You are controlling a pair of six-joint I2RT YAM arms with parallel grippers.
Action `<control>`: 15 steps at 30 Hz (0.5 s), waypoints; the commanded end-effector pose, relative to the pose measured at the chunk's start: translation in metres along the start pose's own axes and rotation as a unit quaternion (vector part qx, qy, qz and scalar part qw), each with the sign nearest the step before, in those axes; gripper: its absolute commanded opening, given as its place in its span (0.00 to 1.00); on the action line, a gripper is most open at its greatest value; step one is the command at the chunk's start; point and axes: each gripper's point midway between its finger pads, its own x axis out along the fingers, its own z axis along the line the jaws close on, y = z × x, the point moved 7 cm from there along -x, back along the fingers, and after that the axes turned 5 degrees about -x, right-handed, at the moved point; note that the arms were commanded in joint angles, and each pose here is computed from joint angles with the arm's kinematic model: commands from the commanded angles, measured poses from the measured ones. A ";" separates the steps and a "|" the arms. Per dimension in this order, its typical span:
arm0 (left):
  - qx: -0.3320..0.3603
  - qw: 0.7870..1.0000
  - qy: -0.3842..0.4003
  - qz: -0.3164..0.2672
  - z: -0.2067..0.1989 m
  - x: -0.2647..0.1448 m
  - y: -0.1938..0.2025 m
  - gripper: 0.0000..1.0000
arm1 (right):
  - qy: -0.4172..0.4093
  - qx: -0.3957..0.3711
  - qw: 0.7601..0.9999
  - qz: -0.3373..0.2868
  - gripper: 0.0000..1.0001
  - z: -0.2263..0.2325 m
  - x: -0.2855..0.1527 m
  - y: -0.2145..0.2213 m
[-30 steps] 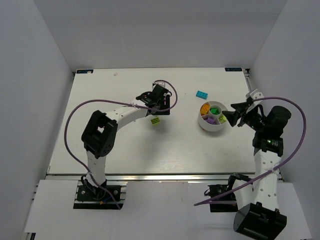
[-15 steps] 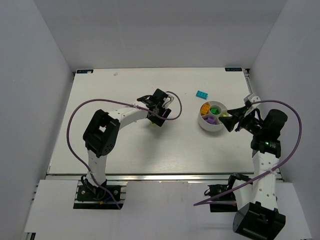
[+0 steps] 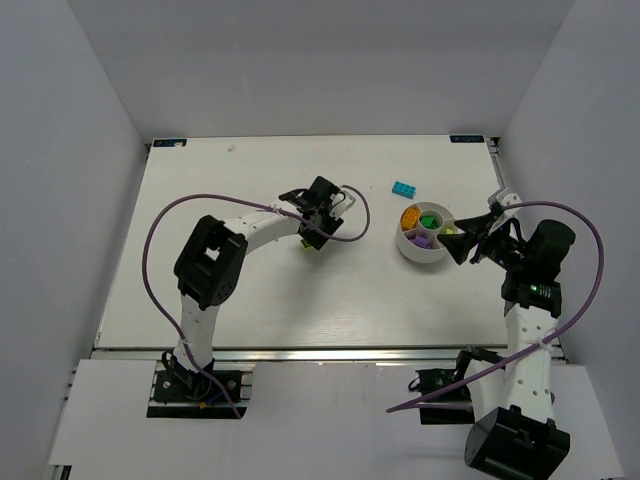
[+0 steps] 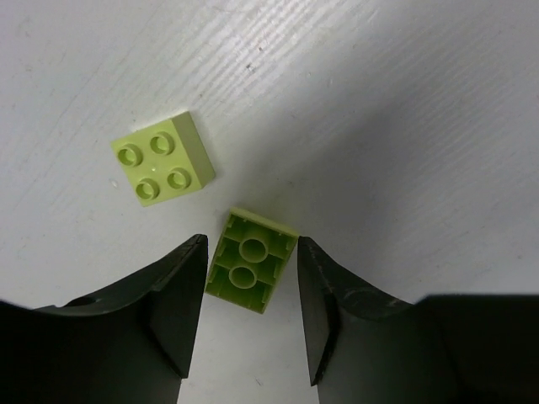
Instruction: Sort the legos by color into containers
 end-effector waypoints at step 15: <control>-0.021 0.995 0.092 -0.027 -0.007 -0.016 -0.011 0.20 | -0.055 -0.008 0.998 -0.015 0.50 0.014 -0.002 -0.001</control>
